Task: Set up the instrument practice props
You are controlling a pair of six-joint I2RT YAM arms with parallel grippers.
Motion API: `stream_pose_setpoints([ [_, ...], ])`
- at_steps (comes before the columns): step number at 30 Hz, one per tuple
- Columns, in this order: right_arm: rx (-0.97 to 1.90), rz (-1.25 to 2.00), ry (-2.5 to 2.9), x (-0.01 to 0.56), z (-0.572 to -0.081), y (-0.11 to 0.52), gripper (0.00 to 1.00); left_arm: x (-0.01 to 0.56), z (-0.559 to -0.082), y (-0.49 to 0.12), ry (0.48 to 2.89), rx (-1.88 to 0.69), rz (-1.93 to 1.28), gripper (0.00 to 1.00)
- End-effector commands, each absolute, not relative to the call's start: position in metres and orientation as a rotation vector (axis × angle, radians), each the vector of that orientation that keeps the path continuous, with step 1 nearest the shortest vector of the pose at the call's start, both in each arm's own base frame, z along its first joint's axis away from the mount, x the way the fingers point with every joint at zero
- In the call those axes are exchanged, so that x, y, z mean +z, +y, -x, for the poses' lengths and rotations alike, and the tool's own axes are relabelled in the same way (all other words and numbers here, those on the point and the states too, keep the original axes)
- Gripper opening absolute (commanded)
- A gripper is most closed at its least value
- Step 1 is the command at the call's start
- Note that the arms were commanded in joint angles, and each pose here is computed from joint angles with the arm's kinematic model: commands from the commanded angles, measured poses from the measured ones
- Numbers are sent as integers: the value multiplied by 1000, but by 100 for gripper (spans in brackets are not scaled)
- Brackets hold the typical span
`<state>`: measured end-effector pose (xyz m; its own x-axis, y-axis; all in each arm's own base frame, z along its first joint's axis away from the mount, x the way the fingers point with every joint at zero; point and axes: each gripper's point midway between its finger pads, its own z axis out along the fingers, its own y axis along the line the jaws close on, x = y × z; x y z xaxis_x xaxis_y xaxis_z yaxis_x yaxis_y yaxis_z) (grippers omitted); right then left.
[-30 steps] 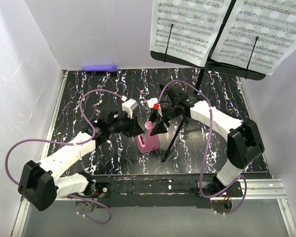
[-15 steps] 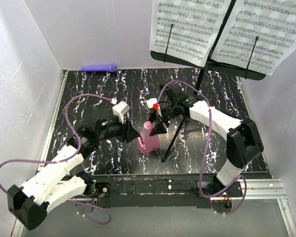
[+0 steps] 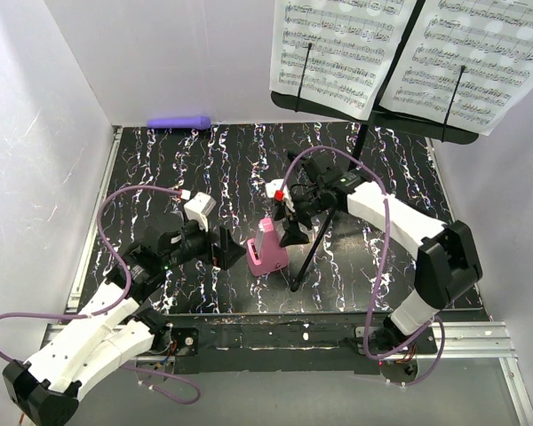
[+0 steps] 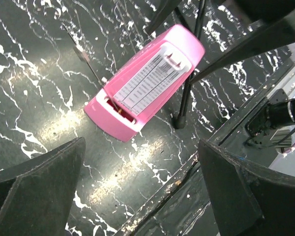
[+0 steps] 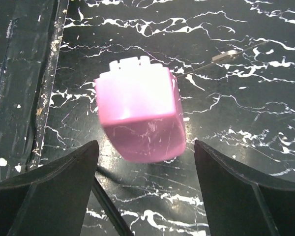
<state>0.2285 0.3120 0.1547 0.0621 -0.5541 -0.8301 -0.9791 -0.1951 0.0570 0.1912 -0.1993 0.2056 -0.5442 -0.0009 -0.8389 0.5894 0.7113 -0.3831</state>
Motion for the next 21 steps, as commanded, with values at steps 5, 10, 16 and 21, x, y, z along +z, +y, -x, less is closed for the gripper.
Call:
stream_pose_setpoints([
  [5,895,1890,1330,218,-187,269,86,220,-197,-171,2004,-669,-389,98],
  [10,949,1952,1432,227,-126,215,85,235,-207,-152,1949,-574,-332,98],
  [16,900,1587,1584,218,-118,165,86,242,-227,-134,1900,-676,-201,98],
  [21,620,1072,1837,207,-157,118,90,240,-250,-97,1904,-831,38,98],
])
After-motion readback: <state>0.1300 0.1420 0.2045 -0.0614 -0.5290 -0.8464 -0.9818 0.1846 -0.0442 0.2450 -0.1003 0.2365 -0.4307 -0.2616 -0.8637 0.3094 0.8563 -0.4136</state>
